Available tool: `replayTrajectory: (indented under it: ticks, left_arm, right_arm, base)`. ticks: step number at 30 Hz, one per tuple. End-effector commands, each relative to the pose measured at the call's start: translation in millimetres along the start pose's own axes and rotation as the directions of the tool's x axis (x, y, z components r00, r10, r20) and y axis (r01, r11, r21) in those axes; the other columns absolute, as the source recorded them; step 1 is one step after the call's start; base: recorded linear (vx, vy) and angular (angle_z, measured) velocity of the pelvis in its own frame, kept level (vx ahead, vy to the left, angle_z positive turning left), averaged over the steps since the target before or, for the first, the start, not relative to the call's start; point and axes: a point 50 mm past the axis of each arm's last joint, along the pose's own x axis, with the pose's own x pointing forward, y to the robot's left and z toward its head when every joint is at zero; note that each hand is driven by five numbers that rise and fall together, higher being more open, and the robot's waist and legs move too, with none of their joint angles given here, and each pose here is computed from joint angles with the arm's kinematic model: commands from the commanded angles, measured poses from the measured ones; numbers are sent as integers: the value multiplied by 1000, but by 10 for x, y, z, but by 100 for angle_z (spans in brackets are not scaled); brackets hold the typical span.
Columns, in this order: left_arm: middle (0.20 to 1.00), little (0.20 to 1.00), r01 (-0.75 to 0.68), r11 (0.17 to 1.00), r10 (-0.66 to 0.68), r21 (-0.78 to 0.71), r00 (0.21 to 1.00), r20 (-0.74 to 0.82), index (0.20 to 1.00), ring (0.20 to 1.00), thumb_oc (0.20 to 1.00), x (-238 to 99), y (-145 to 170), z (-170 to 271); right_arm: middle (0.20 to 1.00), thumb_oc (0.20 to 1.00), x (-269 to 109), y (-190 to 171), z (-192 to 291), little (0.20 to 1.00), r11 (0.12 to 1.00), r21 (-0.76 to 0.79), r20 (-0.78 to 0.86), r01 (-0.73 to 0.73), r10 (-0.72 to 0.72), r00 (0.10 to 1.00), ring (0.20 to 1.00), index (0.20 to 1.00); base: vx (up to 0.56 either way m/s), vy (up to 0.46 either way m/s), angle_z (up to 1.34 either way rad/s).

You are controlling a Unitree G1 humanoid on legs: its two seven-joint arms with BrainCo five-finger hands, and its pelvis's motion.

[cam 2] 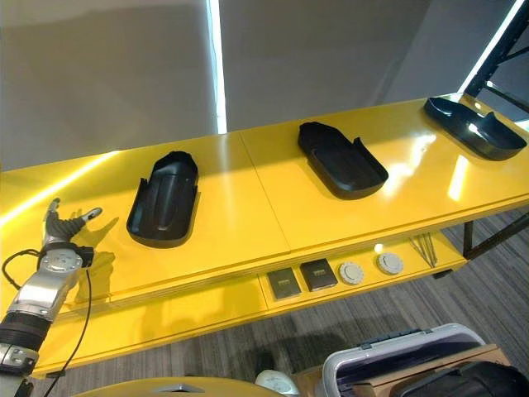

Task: Move parts from the plastic box to the shelf.

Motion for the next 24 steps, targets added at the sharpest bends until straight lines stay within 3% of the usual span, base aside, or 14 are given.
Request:
replayTrajectory:
  ticks: [1,9,12,16,21,24]
  left_arm:
    - [1000,1000,-77,997,77,-1,989,130,1000,1000,1000,98,227,262]
    - [1000,1000,-49,991,77,-127,970,230,1000,1000,1000,39,254,413]
    - [1000,1000,109,959,-48,-260,972,231,1000,1000,1000,-11,94,448]
    - [1000,1000,325,830,-260,-454,945,201,1000,1000,1000,-259,-403,438]
    - [1000,1000,406,779,-367,-477,913,177,1000,1000,1000,-410,-621,415]
    - [1000,1000,401,779,-364,-482,915,173,1000,1000,1000,-420,-623,407]
  right_arm:
    - [1000,1000,23,198,19,1000,998,-36,-12,-50,50,999,1000,1000]
    - [1000,1000,23,193,13,1000,998,-46,-15,-49,49,999,1000,1000]
    - [1000,1000,23,200,26,1000,997,-55,-12,-49,49,999,1000,1000]
    - [1000,1000,22,220,86,1000,997,-66,-9,-51,51,999,1000,1000]
    - [1000,1000,22,231,104,1000,997,-64,-7,-53,53,999,1000,1000]
    - [1000,1000,21,223,106,1000,997,-65,-6,-52,52,999,1000,1000]
  base:
    - [-6,2,5]
    - [-1,0,1]
    - [0,0,0]
    - [0,0,0]
    - [-2,-1,-1]
    - [-4,0,-1]
